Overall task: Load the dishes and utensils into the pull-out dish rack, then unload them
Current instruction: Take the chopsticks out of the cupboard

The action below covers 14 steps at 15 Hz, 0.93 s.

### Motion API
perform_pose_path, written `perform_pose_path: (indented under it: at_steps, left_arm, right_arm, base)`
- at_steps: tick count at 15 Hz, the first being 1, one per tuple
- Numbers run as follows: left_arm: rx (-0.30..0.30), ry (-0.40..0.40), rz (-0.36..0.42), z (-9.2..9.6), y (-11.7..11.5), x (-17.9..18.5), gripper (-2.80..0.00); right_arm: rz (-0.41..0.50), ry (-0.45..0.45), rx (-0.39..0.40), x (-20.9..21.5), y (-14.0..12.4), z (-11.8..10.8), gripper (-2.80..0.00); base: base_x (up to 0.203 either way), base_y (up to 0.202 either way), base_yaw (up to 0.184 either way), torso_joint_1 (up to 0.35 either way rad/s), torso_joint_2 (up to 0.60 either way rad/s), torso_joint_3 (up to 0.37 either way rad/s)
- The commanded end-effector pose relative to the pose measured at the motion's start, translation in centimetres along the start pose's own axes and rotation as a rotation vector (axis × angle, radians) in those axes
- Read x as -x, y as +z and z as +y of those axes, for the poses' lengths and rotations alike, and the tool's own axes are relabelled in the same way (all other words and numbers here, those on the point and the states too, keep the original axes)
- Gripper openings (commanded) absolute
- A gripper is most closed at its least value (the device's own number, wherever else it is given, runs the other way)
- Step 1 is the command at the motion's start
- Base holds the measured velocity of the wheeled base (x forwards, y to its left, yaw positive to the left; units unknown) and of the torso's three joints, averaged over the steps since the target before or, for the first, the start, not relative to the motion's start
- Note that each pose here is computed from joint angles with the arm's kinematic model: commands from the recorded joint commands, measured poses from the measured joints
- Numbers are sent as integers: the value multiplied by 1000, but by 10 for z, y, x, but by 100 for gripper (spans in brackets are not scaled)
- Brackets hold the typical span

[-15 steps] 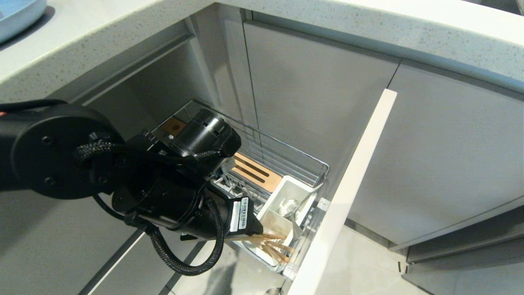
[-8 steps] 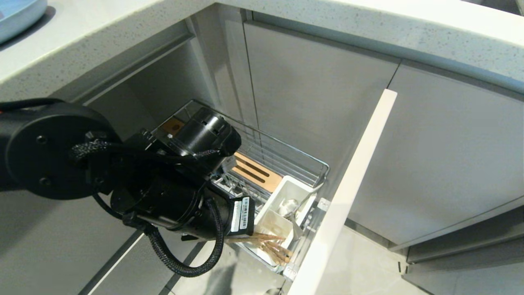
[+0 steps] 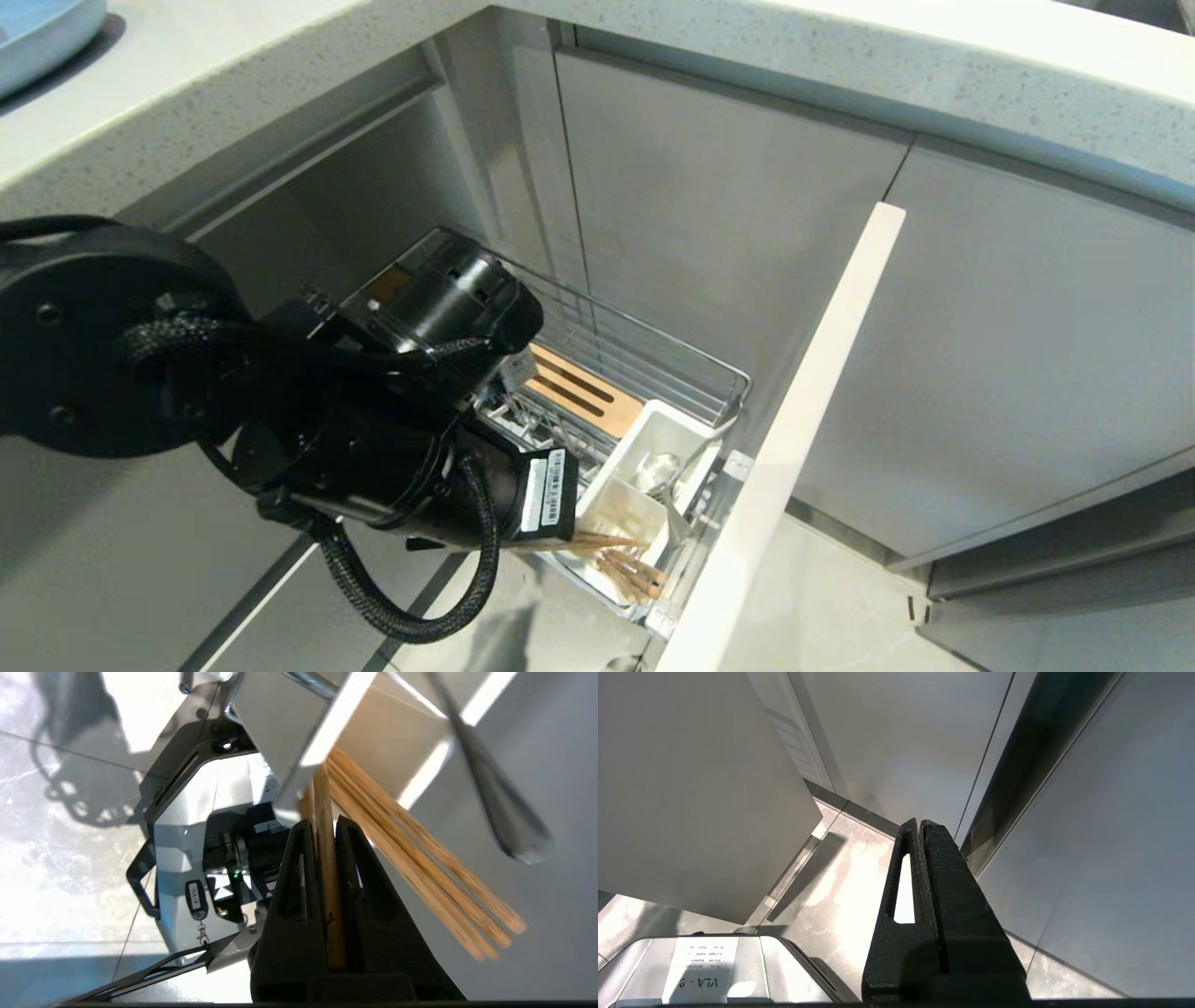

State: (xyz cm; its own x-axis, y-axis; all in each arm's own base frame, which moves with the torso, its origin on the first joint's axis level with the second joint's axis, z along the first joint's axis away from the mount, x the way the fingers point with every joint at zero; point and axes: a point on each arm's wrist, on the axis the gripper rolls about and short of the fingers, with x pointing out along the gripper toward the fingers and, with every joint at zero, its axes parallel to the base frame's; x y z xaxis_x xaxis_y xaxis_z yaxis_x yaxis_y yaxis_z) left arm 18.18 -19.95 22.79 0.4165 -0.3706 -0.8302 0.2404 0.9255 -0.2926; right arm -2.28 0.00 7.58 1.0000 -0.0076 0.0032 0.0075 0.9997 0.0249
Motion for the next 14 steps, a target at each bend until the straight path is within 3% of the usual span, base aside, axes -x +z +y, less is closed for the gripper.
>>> perform_pose_path:
  at_steps: [1,6,14]
  left_arm:
    - [-2,-41,-47,1,-3,23,-280]
    - [-30,-97,-87,4,-15,77,-280]
    - [-34,-143,-217,16,-26,137,-280]
  right_arm:
    - [-3,0,0,0,0,0,-280]
    - [-3,0,0,0,0,0,-280]
    - [-3,0,-1,0,0,0,-280]
  base:
    - [0,0,0,0,0,0]
    - [0,0,0,0,0,0]
    - [0,0,0,0,0,0]
